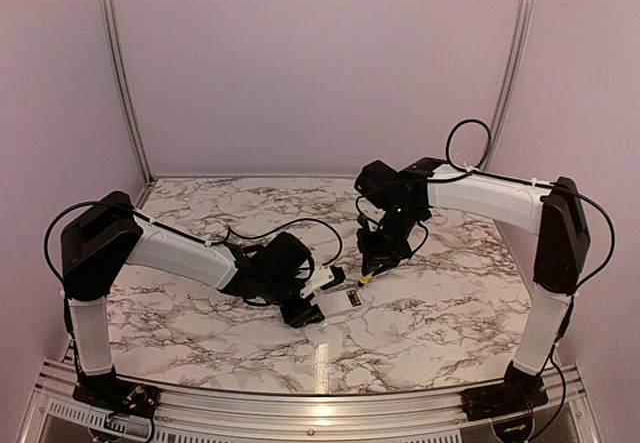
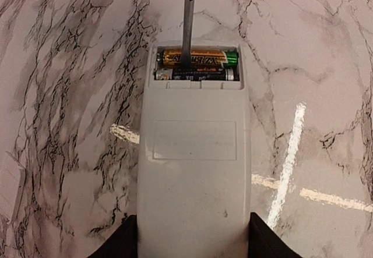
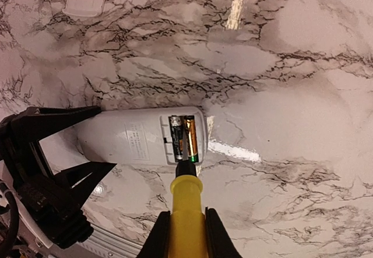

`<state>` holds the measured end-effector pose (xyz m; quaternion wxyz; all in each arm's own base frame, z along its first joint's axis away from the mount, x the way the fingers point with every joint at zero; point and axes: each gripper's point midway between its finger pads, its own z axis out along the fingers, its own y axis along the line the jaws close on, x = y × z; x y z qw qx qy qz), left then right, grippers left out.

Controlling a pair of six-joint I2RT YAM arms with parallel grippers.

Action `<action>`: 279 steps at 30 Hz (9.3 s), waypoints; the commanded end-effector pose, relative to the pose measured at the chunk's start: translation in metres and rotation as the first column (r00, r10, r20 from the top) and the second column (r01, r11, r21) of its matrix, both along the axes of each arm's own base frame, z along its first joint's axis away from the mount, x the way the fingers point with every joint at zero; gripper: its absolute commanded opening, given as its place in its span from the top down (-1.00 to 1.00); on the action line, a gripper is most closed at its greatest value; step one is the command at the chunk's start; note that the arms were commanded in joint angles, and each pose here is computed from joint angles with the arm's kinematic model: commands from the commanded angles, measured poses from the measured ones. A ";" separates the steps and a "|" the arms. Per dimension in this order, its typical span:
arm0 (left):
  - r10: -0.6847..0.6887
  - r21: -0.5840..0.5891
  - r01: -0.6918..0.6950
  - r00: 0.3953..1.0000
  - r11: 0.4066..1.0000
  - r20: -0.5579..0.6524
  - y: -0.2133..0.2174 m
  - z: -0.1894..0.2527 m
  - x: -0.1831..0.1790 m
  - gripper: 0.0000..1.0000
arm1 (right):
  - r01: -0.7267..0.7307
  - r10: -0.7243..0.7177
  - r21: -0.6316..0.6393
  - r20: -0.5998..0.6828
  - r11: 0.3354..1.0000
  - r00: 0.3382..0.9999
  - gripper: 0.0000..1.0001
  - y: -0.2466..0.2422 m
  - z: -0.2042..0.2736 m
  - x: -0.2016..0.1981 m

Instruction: Unload the batteries from the remote control

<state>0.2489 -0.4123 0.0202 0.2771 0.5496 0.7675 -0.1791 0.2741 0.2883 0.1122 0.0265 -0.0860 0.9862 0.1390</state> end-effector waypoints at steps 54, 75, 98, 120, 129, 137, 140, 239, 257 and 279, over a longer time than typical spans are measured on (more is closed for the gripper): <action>0.026 0.053 -0.026 1.000 0.998 0.016 0.005 -0.002 0.008 1.00 | -0.118 0.140 0.237 -0.076 0.964 0.987 1.00 -0.019 -0.052 -0.021; 0.029 0.037 -0.029 1.000 0.999 0.011 -0.005 0.006 0.013 1.00 | -0.149 0.168 0.228 -0.069 0.962 0.983 1.00 -0.010 -0.042 -0.011; 0.023 0.063 -0.023 1.000 0.998 0.006 0.001 -0.004 0.009 1.00 | -0.231 0.268 0.258 -0.119 0.938 0.956 1.00 -0.030 -0.099 -0.036; 0.012 0.078 -0.012 1.000 0.997 0.002 0.012 -0.014 0.001 1.00 | -0.210 0.256 0.286 -0.131 0.935 0.958 1.00 -0.038 -0.101 -0.029; 0.011 0.077 -0.011 1.000 0.997 0.004 0.015 -0.017 0.000 1.00 | -0.198 0.242 0.318 -0.107 0.927 0.964 1.00 -0.033 -0.077 -0.026; 0.022 0.066 -0.024 0.999 0.998 0.026 0.017 -0.022 0.002 1.00 | -0.183 0.249 0.394 -0.121 0.901 0.961 1.00 -0.022 -0.066 -0.031; 0.041 0.065 -0.045 0.997 0.997 0.063 0.020 -0.021 0.007 1.00 | -0.166 0.248 0.432 -0.141 0.887 0.958 1.00 -0.017 -0.065 -0.034; 0.107 0.078 -0.144 0.929 0.987 0.355 0.019 0.056 0.048 1.00 | -0.087 0.123 0.350 -0.083 0.933 0.989 1.00 -0.032 0.044 -0.047; 0.088 0.058 -0.134 0.862 0.989 0.499 0.025 0.102 0.048 1.00 | -0.127 0.123 0.504 0.041 0.855 0.992 1.00 0.001 0.060 0.008; 0.082 0.032 -0.115 0.848 0.993 0.524 0.038 0.117 0.039 1.00 | -0.268 0.280 0.659 0.089 0.703 0.956 1.00 0.006 0.088 -0.027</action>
